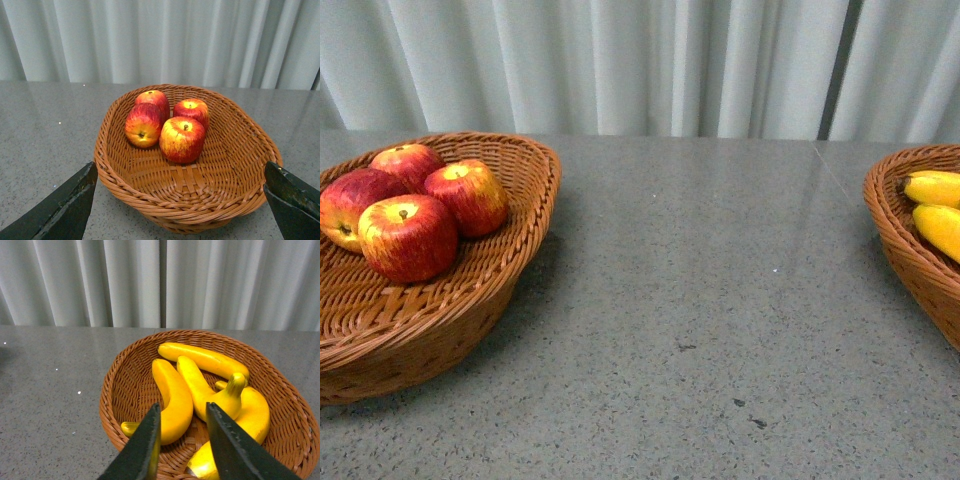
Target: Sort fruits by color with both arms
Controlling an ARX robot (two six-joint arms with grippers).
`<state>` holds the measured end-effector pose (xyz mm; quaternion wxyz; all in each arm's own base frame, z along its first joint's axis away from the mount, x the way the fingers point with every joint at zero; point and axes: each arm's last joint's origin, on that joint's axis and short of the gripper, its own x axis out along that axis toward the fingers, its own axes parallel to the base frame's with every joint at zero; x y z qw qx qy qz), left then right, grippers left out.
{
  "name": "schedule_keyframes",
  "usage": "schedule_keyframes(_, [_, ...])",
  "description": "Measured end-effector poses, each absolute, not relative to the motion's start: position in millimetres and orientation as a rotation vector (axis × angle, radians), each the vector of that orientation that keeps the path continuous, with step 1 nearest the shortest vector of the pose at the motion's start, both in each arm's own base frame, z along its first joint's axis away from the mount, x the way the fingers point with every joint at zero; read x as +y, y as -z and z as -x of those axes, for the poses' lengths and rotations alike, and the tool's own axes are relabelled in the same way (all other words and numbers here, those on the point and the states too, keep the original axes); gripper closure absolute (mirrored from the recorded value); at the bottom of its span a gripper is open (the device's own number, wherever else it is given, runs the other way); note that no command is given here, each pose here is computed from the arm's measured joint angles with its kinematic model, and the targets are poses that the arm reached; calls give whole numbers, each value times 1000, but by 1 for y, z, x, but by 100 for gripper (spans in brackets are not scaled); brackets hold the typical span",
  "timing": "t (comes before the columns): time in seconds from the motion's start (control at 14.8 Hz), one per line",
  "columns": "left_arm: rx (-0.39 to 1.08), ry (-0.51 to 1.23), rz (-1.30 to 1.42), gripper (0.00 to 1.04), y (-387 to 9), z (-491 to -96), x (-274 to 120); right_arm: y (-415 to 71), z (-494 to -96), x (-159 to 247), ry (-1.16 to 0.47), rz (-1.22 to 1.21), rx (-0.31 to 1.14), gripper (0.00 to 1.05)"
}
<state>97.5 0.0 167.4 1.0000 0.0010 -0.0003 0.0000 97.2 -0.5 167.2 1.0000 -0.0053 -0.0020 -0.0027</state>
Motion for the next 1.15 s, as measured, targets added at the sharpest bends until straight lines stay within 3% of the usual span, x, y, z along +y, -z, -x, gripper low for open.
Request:
schedule_keyframes(0.14, [-1,0,-2,7,-167,-97,0,-167,-97,-1,5,10,-4,47])
schedule_keyframes(0.41, [-1,0,-2,7,-167,-97,0,-167,-97,-1,5,10,-4,5])
schedule_keyframes(1.15, [-1,0,-2,7,-167,-97,0,-167,-97,-1,5,8,-4,7])
